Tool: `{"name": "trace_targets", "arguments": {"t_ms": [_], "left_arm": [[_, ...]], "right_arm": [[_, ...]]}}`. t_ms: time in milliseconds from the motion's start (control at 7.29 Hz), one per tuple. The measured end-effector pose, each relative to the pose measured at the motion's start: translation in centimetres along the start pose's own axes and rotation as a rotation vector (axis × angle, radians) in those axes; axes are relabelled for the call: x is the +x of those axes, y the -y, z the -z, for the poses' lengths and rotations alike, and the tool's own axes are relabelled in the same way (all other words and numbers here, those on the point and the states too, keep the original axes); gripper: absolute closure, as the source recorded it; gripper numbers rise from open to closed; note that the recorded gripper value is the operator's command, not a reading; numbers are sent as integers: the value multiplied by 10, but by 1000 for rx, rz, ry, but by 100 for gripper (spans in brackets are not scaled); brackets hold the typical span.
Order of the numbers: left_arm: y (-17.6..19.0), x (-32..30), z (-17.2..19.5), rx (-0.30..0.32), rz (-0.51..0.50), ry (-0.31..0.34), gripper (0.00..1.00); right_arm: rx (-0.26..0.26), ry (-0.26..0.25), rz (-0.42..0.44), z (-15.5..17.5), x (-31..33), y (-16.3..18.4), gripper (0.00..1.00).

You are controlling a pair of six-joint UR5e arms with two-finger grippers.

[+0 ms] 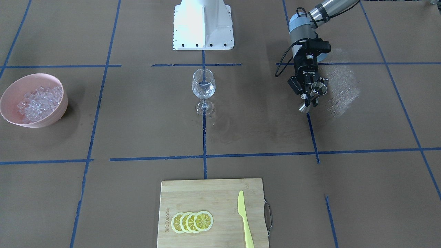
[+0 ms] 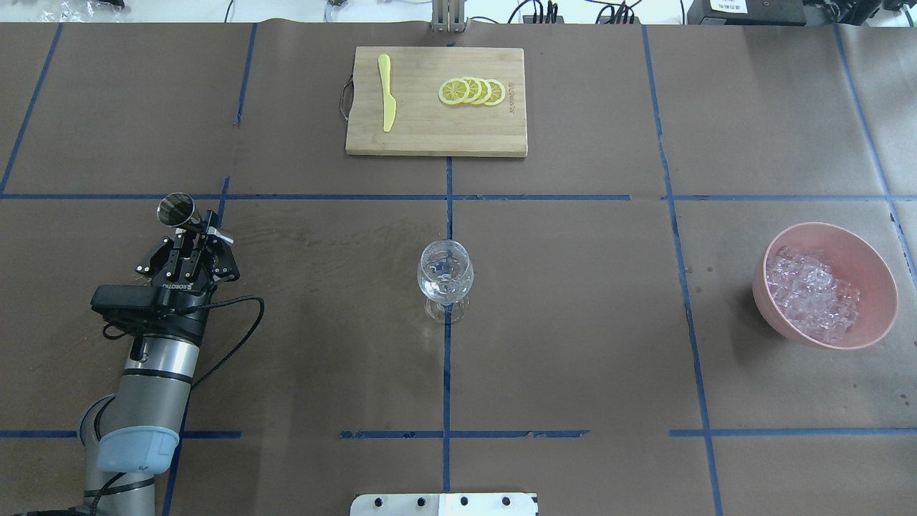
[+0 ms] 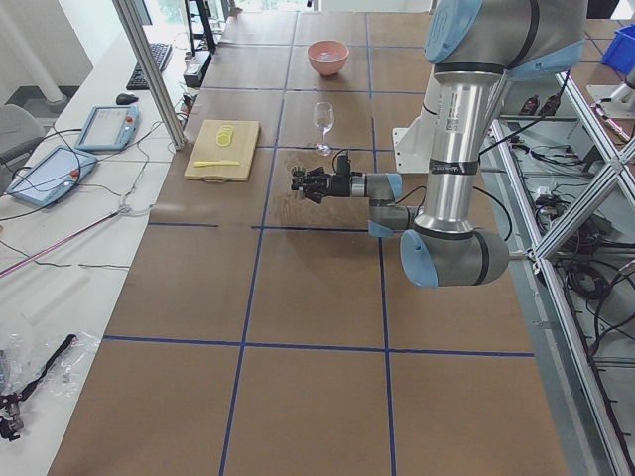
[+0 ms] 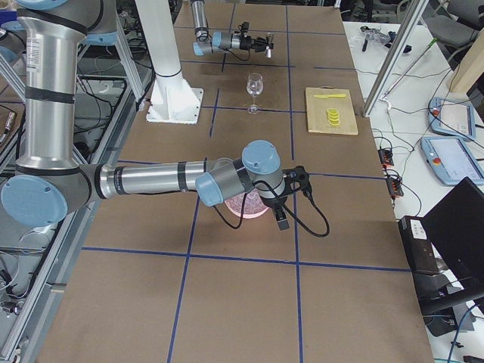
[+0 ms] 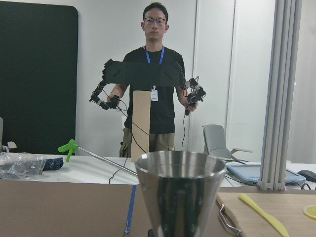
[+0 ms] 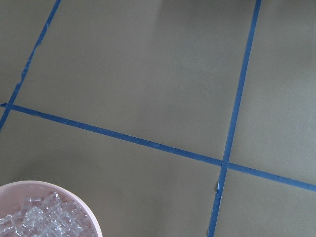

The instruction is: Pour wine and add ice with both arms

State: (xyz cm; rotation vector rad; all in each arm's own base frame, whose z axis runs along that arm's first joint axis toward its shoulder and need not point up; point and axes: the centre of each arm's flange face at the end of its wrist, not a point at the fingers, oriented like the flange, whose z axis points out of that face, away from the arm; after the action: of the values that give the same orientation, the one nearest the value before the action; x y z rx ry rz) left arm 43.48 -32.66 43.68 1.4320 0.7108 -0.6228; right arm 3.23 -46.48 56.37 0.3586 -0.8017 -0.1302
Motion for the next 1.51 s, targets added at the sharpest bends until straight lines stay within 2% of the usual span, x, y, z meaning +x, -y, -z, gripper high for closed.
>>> {"name": "trace_targets", "arguments": {"t_ms": [549,961,1235,1510], "left_arm": [[13,29,-2,-10,37,-43,100],[20,30,3,-28,123,-113,100],[24,35,5,-14,59,-118,100],[35,59,7,38,-19,-76,100]], "right_arm": [[0,0,0,0,0,0,0],[2,0,2,1,-1,1,0],[3,0,2,1,-1,1,0],[1,0,1,1,-1,1,0]]}}
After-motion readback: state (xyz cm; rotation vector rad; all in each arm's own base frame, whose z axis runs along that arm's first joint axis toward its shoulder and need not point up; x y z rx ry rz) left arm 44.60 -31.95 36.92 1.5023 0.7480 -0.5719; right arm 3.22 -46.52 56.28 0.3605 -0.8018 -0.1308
